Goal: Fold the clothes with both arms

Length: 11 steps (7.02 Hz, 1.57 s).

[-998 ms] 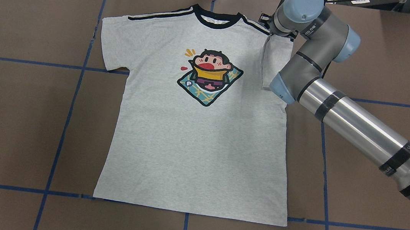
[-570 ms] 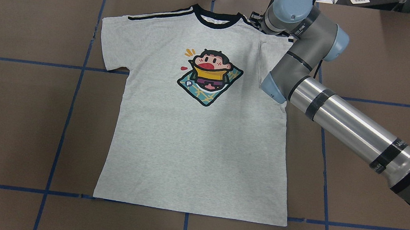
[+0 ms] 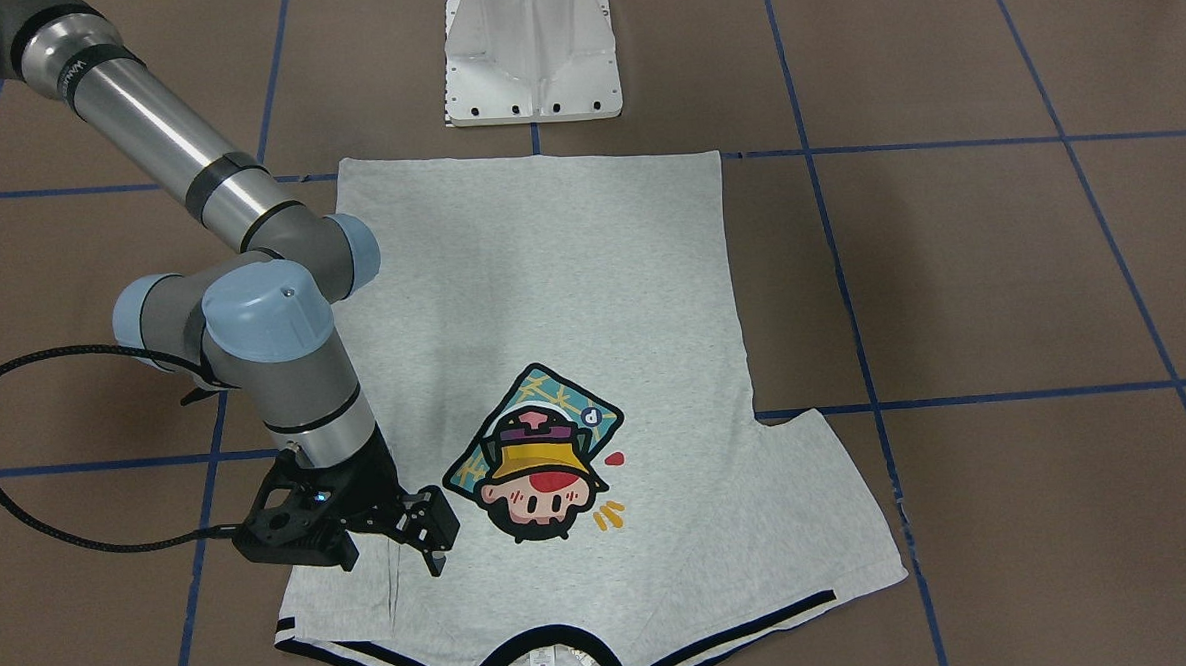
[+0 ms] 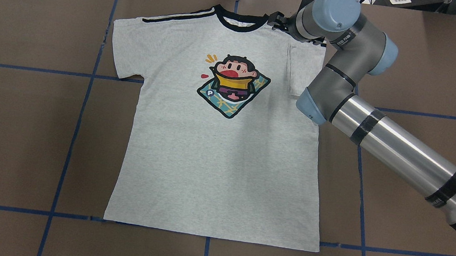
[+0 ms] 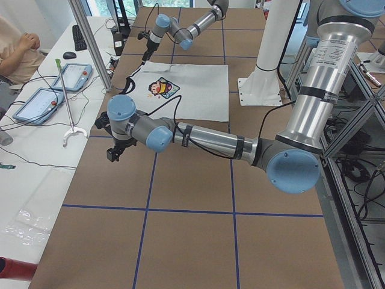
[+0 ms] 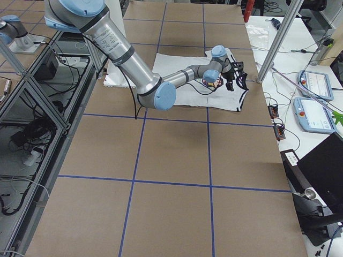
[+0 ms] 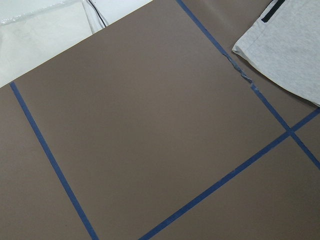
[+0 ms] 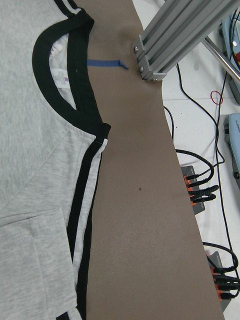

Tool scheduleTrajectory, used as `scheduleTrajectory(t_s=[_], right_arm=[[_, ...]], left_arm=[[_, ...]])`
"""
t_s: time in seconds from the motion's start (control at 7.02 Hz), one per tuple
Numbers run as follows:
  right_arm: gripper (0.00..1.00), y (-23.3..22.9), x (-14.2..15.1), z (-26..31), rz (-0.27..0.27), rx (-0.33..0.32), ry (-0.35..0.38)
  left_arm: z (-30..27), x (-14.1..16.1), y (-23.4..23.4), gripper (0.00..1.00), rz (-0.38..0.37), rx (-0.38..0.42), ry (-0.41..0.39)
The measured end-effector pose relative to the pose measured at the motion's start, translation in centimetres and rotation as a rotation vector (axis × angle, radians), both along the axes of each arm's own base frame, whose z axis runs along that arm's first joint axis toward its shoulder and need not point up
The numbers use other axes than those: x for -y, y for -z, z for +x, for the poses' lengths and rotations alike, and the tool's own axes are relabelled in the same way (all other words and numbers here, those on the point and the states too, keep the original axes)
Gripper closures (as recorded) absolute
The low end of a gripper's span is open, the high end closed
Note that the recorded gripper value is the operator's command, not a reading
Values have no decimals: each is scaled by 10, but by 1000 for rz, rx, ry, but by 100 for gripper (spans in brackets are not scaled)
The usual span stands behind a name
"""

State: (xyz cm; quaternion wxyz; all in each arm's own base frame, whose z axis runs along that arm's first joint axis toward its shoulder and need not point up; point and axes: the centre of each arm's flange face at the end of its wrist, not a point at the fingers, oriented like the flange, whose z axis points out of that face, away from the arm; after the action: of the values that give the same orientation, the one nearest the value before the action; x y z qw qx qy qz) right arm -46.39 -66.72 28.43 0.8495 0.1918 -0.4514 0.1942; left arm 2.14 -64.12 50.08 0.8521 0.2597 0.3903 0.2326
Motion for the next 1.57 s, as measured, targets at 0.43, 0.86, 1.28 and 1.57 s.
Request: scheduleTrajectory(t_s=[0.43,0.86,1.28,1.57], right_arm=[[0,-15,-65,61,38,77,35],[0,-23,-123,111,72,128,61],[0,-21,-132,115,82,140,68],[0,-21,-134,113,84,140,69]], left_arm=[[109,20,32,0,-70,-133,80],[259,44,78,10,-282,-233,290],[338,86,64,39,-316,-248,470],[355,96,55,47,-319,-237,490]])
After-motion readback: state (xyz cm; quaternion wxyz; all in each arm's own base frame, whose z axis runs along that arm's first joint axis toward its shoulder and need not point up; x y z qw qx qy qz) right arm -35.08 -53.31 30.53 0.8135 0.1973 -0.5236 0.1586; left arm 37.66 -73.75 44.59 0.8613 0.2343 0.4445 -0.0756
